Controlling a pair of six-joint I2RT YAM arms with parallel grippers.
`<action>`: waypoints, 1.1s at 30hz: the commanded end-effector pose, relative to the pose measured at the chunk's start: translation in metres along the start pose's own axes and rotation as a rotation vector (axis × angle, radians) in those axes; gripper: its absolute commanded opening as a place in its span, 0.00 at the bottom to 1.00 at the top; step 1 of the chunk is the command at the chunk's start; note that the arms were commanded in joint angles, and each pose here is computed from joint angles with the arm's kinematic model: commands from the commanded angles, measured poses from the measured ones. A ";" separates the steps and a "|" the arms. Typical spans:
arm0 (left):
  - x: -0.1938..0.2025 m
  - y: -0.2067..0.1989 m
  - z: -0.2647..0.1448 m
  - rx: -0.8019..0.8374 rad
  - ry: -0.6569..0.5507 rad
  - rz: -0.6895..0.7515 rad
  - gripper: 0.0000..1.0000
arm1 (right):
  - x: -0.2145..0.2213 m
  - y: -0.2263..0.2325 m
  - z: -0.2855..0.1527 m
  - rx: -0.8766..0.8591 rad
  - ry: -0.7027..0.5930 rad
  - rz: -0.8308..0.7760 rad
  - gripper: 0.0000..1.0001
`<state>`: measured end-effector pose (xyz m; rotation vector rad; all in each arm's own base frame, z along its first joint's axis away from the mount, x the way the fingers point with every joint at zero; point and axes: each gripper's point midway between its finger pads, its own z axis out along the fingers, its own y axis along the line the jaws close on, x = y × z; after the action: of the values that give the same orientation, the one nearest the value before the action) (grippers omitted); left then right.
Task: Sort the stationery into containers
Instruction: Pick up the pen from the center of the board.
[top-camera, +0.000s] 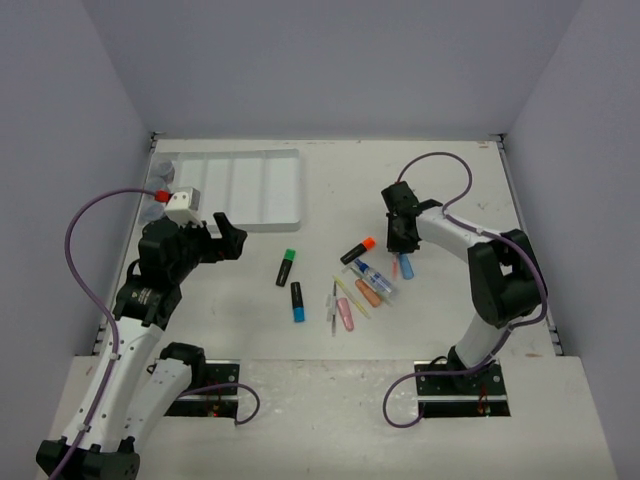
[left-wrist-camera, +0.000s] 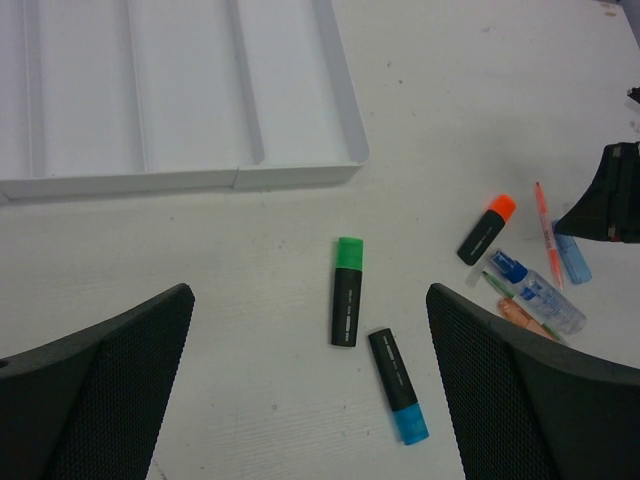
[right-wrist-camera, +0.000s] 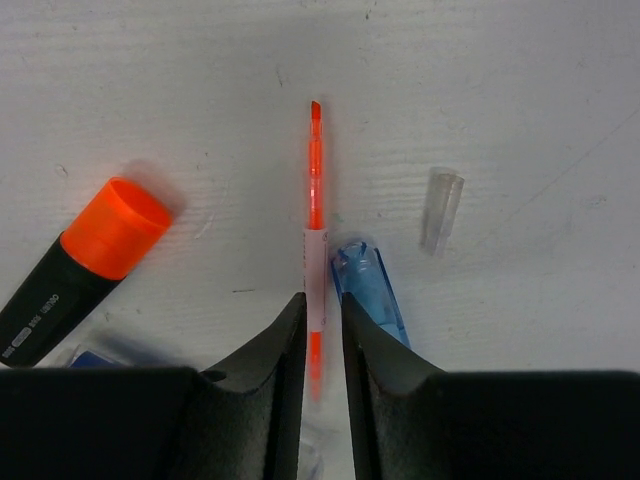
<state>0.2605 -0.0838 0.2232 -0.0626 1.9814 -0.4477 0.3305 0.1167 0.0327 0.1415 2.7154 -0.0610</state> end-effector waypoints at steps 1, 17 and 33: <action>-0.002 -0.006 0.000 0.037 -0.008 0.033 1.00 | -0.012 0.007 0.000 -0.017 -0.019 -0.002 0.20; 0.000 -0.008 0.002 0.049 0.002 0.035 1.00 | -0.003 0.007 0.008 -0.022 0.008 0.004 0.18; -0.003 -0.008 0.000 0.051 -0.010 0.037 1.00 | -0.009 0.014 0.011 -0.044 0.080 -0.033 0.18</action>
<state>0.2600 -0.0876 0.2217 -0.0482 1.9902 -0.4676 0.3346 0.1281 0.0182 0.1031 2.8065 -0.0126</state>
